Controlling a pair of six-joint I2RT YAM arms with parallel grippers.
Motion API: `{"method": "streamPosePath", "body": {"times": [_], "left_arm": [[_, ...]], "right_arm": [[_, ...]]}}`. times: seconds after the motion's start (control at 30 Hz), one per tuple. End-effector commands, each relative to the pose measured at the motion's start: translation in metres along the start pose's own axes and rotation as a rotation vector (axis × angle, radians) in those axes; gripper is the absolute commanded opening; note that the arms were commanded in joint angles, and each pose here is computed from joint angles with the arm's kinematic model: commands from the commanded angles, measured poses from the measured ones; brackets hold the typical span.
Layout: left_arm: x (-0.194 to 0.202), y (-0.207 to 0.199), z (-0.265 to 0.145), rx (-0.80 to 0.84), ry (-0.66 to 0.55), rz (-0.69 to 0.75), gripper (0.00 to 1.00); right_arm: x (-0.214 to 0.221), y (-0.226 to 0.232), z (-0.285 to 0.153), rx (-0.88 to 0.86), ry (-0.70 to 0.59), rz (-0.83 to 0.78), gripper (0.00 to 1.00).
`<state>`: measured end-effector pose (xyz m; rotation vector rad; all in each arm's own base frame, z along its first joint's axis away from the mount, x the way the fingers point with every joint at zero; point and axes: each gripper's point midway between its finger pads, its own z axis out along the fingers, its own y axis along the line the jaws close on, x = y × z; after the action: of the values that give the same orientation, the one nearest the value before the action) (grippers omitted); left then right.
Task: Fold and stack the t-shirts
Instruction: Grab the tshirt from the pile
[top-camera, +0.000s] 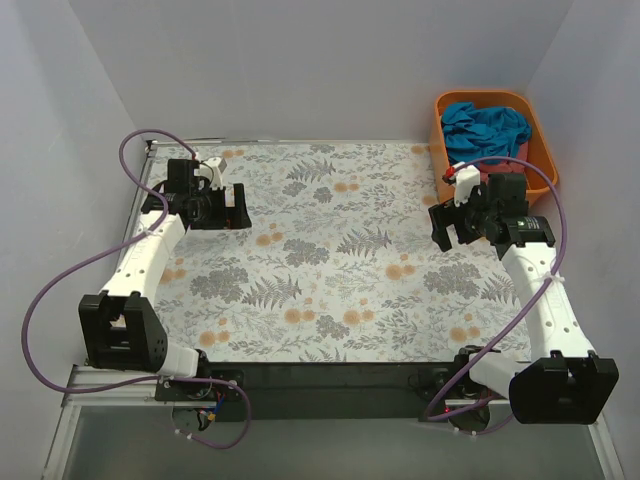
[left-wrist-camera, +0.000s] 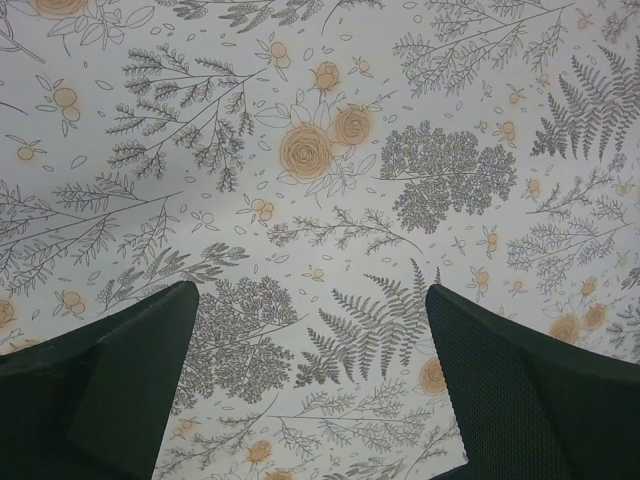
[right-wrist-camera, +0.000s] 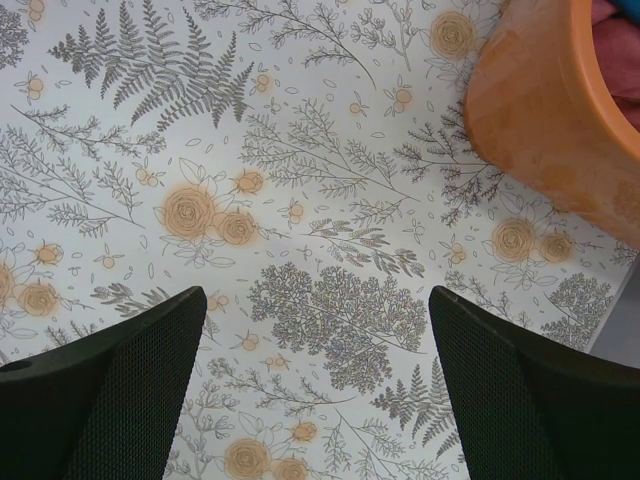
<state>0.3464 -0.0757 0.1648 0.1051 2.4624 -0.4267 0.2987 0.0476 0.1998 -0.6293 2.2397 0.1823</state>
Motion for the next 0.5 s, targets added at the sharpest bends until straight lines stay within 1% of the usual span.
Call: {"method": "streamPosePath", "body": {"times": [0.0,0.1,0.17,0.2,0.27,0.3,0.4,0.43,0.47], "left_arm": [[-0.024,-0.009,-0.023,0.008,-0.108,0.057,0.98],[-0.037,-0.016,-0.031,0.034,-0.169,0.077,0.98],[-0.045,-0.013,-0.035,0.006,-0.201,0.063,0.98],[-0.053,-0.011,-0.037,-0.013,-0.229,0.052,0.98],[-0.063,-0.003,-0.042,-0.071,-0.271,0.015,0.98],[-0.070,-0.003,-0.045,-0.080,-0.295,0.012,0.98],[-0.086,-0.005,-0.052,-0.081,-0.358,0.028,0.98],[-0.089,-0.006,-0.053,-0.075,-0.371,0.032,0.98],[-0.091,-0.008,-0.052,-0.064,-0.377,0.037,0.98]], "right_arm": [[-0.014,-0.004,-0.009,0.033,-0.057,0.006,0.98],[-0.025,-0.008,-0.018,0.059,-0.083,0.006,0.98],[-0.037,-0.014,-0.024,0.086,-0.107,-0.010,0.98],[-0.056,-0.023,-0.033,0.125,-0.147,-0.027,0.98],[-0.072,-0.035,-0.034,0.163,-0.166,-0.029,0.98],[-0.091,-0.044,-0.042,0.197,-0.209,-0.028,0.98],[-0.118,-0.076,-0.037,0.252,-0.252,0.006,0.98],[-0.136,-0.084,-0.032,0.227,-0.277,0.019,0.98],[-0.142,-0.095,-0.029,0.229,-0.282,0.036,0.98]]}}
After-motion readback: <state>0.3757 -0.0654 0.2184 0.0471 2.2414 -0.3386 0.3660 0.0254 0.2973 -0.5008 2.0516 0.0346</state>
